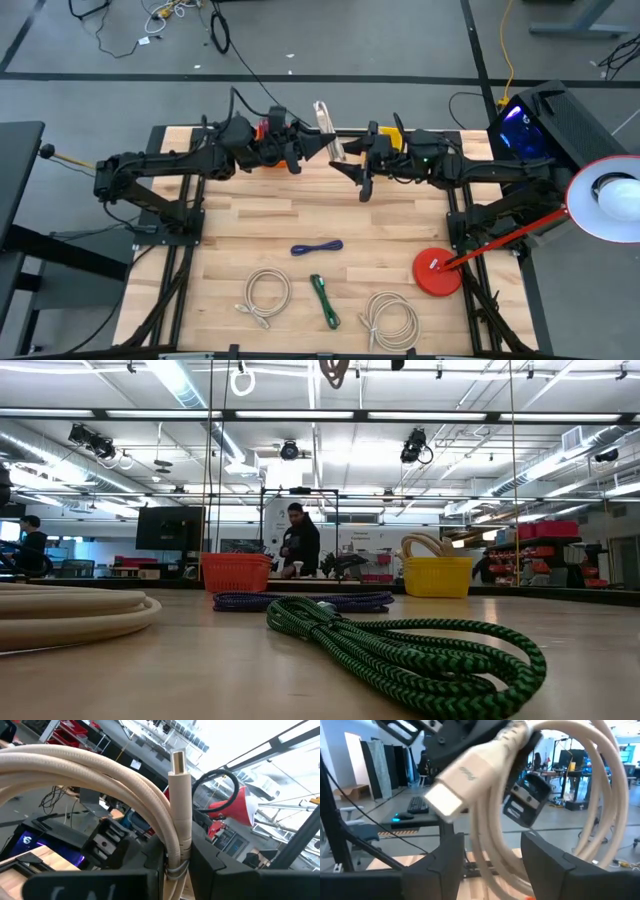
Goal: Pick & Place USB Port
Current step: Put the brown HDMI cable into the yellow bin
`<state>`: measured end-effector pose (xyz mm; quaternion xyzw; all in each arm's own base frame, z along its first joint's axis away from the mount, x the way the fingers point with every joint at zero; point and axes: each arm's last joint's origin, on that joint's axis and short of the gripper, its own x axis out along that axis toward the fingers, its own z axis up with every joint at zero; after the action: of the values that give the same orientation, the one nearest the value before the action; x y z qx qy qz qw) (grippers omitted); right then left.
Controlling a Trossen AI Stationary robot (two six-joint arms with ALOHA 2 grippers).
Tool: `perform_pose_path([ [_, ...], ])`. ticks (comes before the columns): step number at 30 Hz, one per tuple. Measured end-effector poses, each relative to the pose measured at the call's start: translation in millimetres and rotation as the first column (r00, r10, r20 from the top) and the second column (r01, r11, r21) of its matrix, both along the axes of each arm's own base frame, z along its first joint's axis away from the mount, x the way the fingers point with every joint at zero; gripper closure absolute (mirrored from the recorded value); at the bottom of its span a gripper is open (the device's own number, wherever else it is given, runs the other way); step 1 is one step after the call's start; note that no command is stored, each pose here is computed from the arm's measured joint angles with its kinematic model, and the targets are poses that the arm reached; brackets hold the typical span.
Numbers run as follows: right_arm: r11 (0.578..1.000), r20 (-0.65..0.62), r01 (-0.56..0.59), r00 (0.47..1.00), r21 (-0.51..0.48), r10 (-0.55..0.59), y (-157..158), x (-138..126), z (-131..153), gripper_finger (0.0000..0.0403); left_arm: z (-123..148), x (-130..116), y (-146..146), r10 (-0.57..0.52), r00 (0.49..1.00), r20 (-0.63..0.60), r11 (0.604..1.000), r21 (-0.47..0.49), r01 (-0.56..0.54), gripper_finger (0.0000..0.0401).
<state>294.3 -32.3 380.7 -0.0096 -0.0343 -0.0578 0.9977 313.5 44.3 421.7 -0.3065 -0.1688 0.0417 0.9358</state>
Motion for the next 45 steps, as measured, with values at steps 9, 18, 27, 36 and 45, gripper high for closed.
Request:
perform_pose_path([
  [9,0.998,-0.057,0.056,0.997,-0.033,-0.058,-1.1,-1.2,22.6,0.0337,2.1,-0.2,-3.7,0.014,1.0,0.022,1.0,-0.005,-0.014,0.0343],
  [18,0.996,-0.07,0.052,0.996,-0.066,-0.056,1.6,6.1,30.6,0.0379,4.5,-1.5,-4.1,0.0,0.999,0.041,1.0,-0.03,0.001,0.0329],
  [27,0.989,-0.079,0.138,0.987,-0.06,-0.143,-9.4,1.7,31.8,0.0383,-0.1,1.0,-4.0,-0.01,1.0,0.007,1.0,-0.025,0.01,0.026],
  [36,0.972,-0.113,0.229,0.966,-0.056,-0.234,-22.6,-7.2,32.6,0.0383,-1.3,1.3,-3.1,-0.007,1.0,0.001,1.0,-0.025,0.007,0.0247],
  [45,0.947,-0.142,0.316,0.936,-0.062,-0.322,-25.5,-20.7,36.2,0.0383,3.9,-0.5,-7.9,-0.089,0.995,0.037,0.995,0.04,0.087,0.0344],
])
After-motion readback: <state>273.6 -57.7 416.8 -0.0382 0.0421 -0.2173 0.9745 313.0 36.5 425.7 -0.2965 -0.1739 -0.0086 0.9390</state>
